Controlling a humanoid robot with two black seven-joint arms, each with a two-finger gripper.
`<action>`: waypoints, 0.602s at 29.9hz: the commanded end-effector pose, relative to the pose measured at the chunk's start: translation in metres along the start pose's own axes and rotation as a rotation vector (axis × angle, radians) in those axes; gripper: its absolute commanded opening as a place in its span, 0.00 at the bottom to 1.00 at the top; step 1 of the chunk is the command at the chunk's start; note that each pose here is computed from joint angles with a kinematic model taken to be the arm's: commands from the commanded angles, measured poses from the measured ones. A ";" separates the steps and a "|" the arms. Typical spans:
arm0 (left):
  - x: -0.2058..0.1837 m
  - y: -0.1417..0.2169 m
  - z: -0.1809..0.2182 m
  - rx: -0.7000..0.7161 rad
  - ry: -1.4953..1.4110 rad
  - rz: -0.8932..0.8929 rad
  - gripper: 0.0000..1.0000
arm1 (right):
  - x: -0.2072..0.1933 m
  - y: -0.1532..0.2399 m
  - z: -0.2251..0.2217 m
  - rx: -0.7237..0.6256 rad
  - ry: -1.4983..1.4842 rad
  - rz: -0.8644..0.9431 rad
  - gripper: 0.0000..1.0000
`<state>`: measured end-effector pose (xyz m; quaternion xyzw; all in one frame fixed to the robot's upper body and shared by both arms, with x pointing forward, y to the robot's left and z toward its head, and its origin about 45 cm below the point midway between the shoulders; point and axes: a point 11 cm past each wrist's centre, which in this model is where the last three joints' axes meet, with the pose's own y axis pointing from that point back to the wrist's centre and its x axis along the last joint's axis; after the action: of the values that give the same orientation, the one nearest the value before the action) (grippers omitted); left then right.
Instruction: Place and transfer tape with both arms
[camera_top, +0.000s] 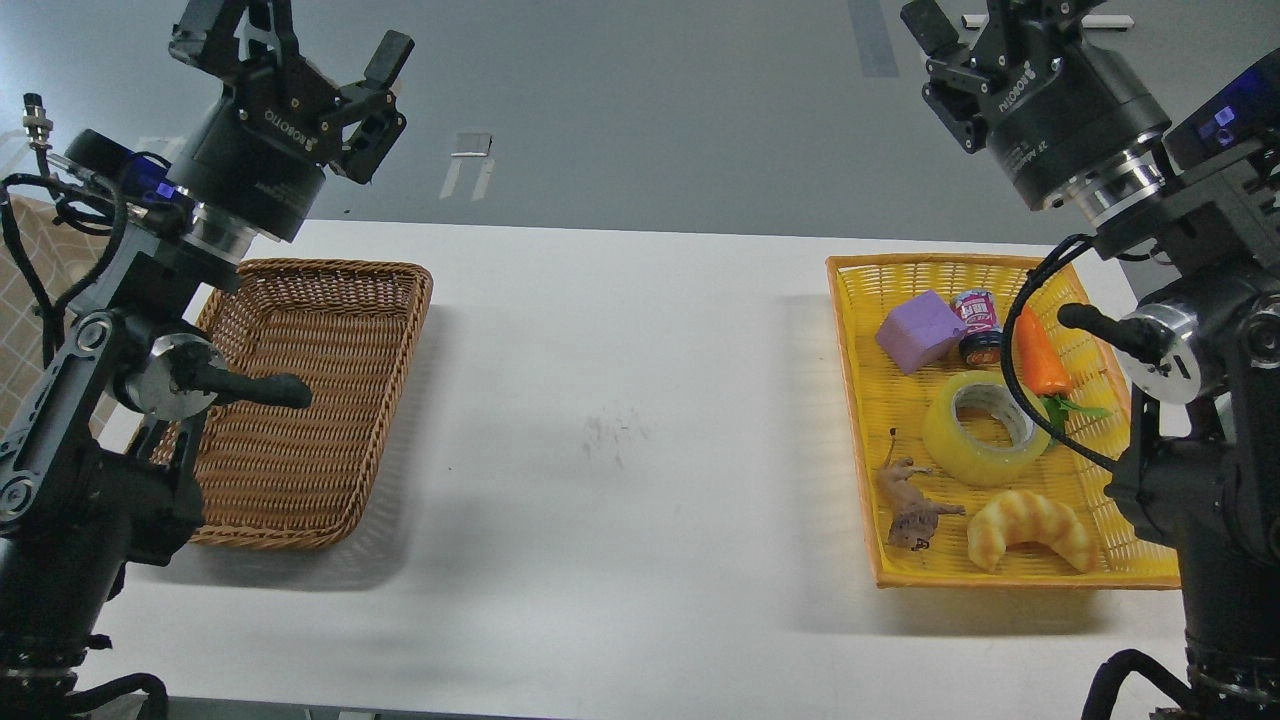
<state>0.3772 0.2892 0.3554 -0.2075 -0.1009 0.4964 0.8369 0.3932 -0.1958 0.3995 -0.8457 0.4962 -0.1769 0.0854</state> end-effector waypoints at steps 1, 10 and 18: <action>-0.004 0.003 -0.002 0.003 0.008 0.000 0.98 | -0.001 0.002 0.004 -0.009 -0.004 0.000 1.00; -0.006 0.002 -0.006 0.010 0.019 0.000 0.98 | -0.001 0.007 -0.009 0.052 0.002 0.015 0.97; -0.008 0.002 -0.008 -0.009 0.109 0.016 0.98 | 0.000 0.023 -0.006 0.139 -0.015 0.044 0.98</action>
<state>0.3753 0.2803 0.3494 -0.2361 -0.0611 0.4901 0.8369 0.3715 -0.2051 0.3998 -0.8312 0.4969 -0.2025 0.1453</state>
